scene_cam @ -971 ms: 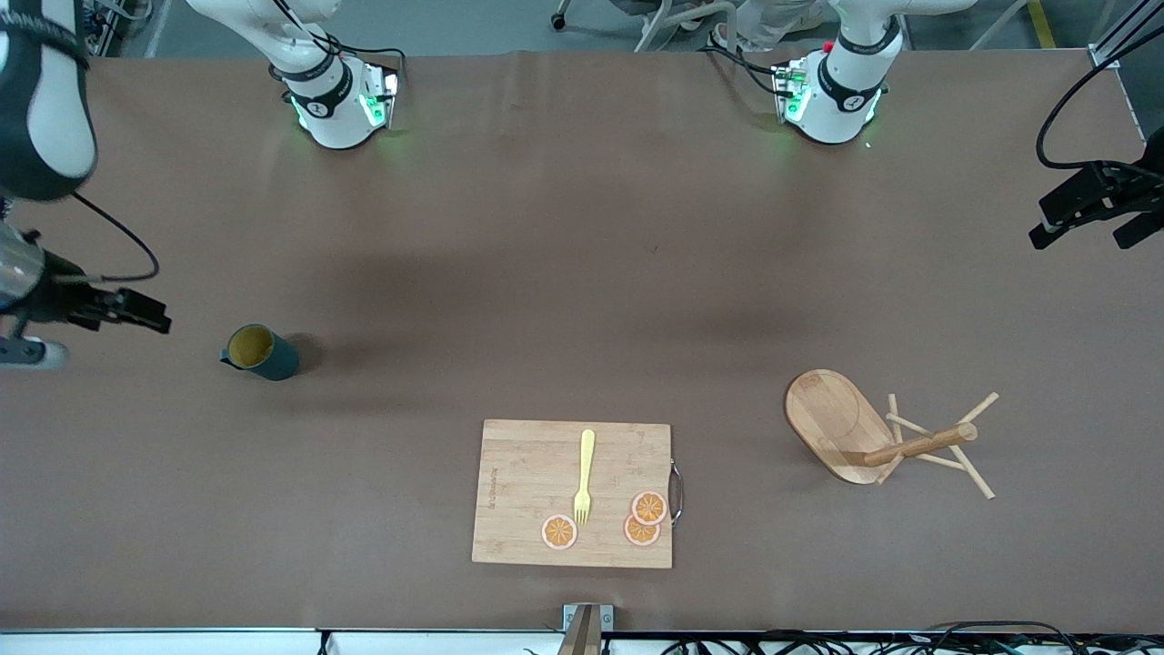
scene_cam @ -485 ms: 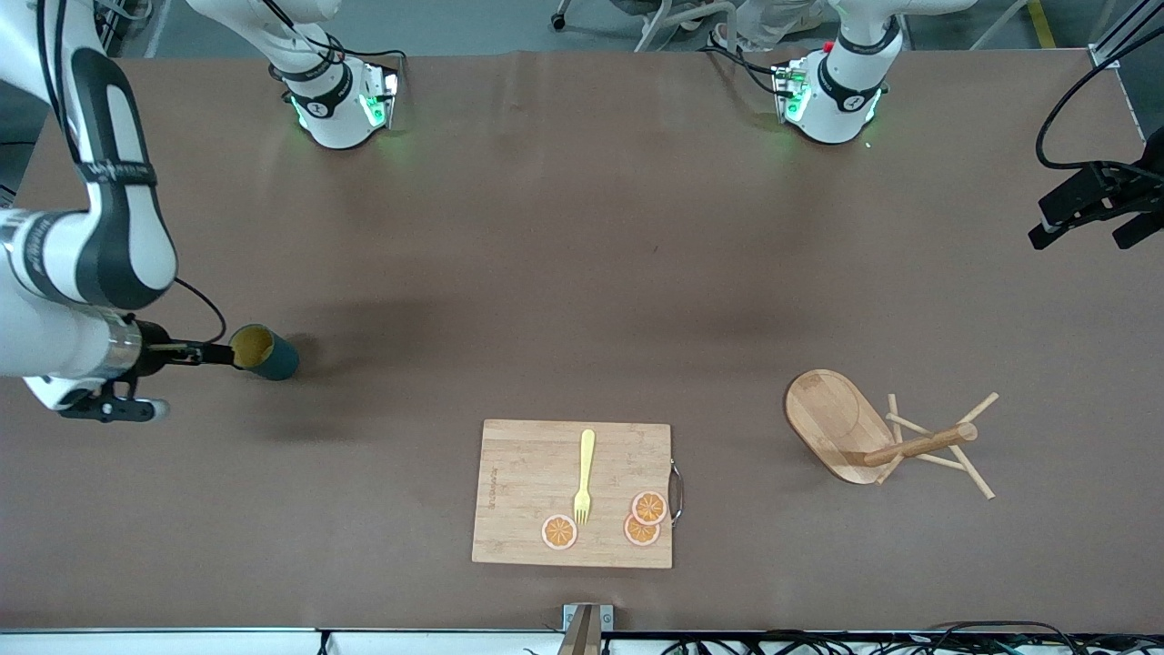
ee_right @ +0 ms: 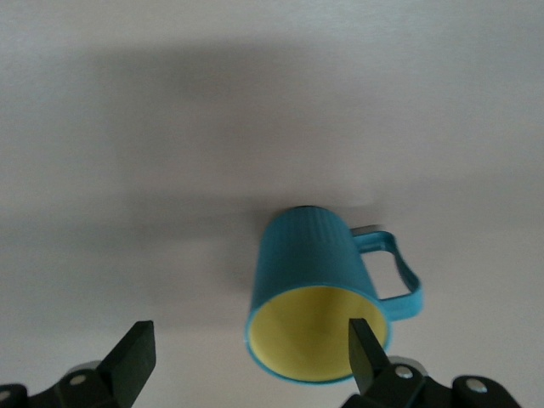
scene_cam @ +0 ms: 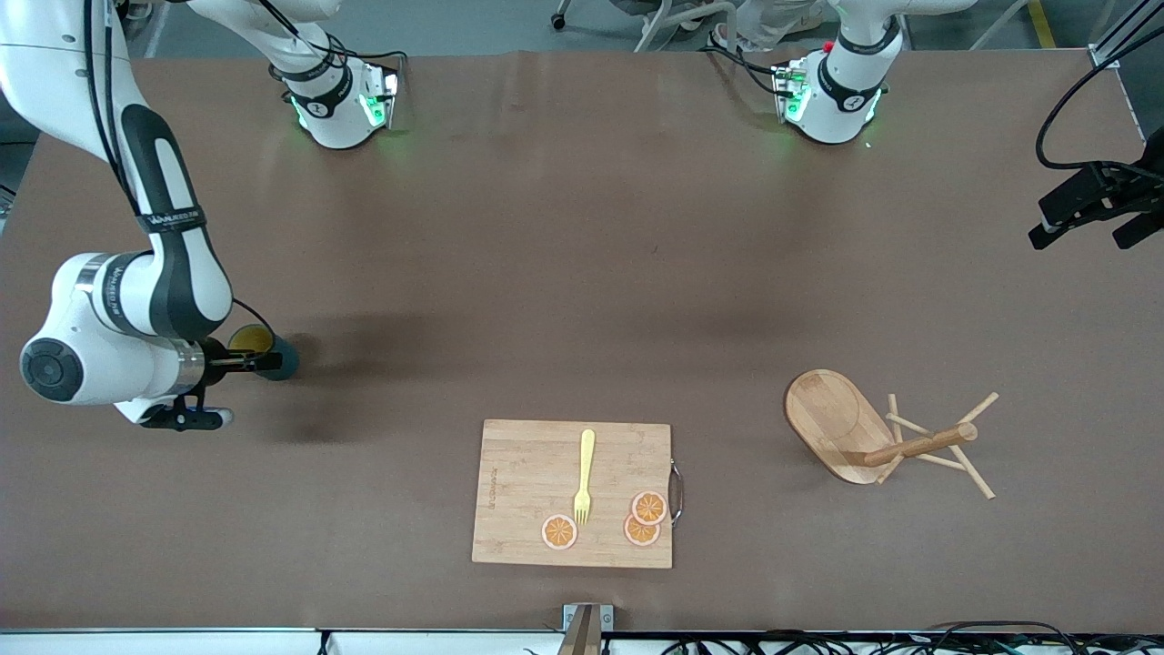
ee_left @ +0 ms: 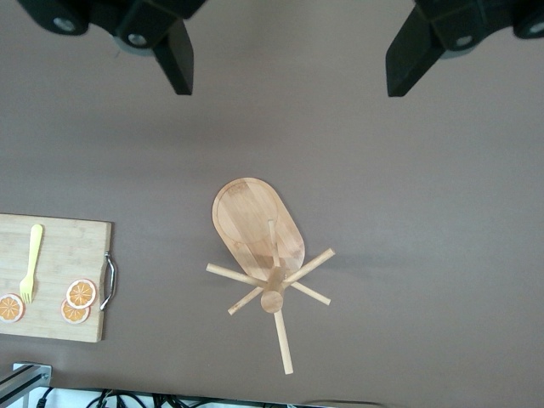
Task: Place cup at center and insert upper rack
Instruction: 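Lower the right gripper and grasp the teal mug rim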
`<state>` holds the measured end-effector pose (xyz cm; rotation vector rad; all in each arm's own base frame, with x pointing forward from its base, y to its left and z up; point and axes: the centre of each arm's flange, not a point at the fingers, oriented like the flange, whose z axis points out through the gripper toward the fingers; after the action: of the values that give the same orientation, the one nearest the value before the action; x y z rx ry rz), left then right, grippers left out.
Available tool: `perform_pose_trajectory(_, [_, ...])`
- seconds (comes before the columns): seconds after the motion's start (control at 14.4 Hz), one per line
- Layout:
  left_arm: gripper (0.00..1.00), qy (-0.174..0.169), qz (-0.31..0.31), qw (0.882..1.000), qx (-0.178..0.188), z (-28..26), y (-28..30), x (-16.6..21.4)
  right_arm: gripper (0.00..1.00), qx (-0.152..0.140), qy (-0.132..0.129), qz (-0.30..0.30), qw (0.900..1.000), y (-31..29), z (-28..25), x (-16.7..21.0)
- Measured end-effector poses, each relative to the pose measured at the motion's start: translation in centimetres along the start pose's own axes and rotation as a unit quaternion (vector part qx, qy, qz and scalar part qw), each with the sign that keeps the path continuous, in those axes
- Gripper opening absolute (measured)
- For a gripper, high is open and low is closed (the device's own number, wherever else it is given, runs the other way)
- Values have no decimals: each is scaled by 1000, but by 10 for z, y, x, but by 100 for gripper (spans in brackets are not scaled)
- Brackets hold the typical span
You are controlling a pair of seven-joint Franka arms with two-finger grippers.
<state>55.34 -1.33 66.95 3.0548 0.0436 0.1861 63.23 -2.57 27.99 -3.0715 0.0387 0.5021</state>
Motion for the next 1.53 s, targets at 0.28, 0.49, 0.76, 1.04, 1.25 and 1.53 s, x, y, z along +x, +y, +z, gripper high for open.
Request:
perform_pose_trajectory(0.28, [100, 0, 0, 1000, 0, 0, 0, 0, 100, -1, -15, -2, 1000, -2, 18, 3])
perform_pose_trajectory(0.49, [100, 0, 0, 1000, 0, 0, 0, 0, 97, -1, -31, -1, 1000, -1, 34, 1])
perform_pose_trajectory(0.76, [100, 0, 0, 1000, 0, 0, 0, 0, 78, -1, -45, 1, 999, 0, 47, -4])
perform_pose_trajectory(1.04, [100, 0, 0, 1000, 0, 0, 0, 0, 53, -1, -47, 2, 999, 2, 48, -5])
perform_pose_trajectory(1.25, [100, 0, 0, 1000, 0, 0, 0, 0, 19, 0, -47, 2, 999, 1, 48, -5])
perform_pose_trajectory(1.53, [100, 0, 0, 1000, 0, 0, 0, 0, 4, 0, -41, 0, 999, -1, 42, -4])
